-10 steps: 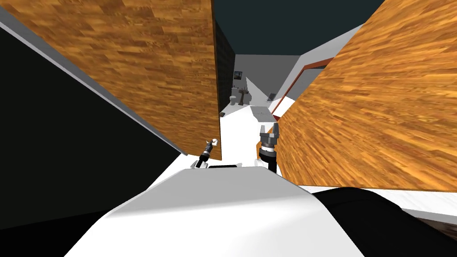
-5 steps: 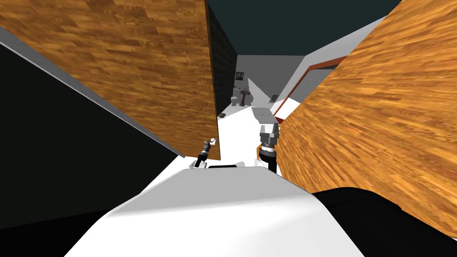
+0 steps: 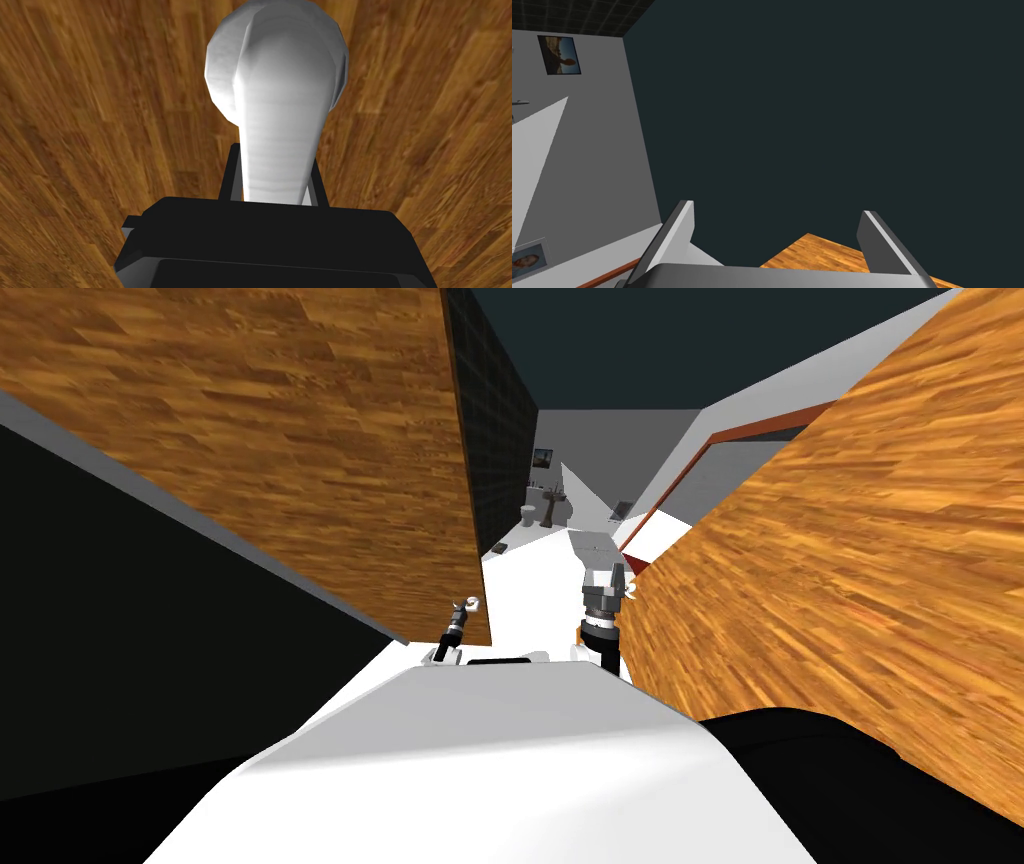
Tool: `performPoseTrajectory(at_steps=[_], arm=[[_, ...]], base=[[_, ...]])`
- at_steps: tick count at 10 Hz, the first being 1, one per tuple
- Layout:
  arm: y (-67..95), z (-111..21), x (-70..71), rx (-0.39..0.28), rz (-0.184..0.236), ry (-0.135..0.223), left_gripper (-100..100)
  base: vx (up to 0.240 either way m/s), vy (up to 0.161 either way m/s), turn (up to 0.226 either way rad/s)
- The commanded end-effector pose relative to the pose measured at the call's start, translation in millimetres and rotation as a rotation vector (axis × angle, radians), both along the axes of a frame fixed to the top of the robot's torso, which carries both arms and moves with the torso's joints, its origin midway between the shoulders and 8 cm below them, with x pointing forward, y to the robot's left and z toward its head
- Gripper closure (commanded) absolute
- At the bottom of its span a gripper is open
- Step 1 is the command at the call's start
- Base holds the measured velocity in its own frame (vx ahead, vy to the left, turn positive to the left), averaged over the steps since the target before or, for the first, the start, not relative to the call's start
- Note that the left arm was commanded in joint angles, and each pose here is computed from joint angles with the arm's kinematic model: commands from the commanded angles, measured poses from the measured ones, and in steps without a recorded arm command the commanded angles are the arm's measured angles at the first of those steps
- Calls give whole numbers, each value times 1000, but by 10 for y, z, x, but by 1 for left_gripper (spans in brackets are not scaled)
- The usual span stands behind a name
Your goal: Push the door open
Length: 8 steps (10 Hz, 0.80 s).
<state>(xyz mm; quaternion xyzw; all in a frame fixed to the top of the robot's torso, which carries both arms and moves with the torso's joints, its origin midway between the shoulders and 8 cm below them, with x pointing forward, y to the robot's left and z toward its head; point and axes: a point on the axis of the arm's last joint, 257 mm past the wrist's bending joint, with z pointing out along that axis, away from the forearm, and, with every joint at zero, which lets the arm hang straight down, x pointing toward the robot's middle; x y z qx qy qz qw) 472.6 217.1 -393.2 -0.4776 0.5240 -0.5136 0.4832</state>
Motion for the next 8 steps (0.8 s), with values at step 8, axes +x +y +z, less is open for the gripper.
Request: performPoseTrajectory(at_steps=[8], arm=[[419, 21, 26, -14, 123, -5, 100]], base=[[165, -112, 62]])
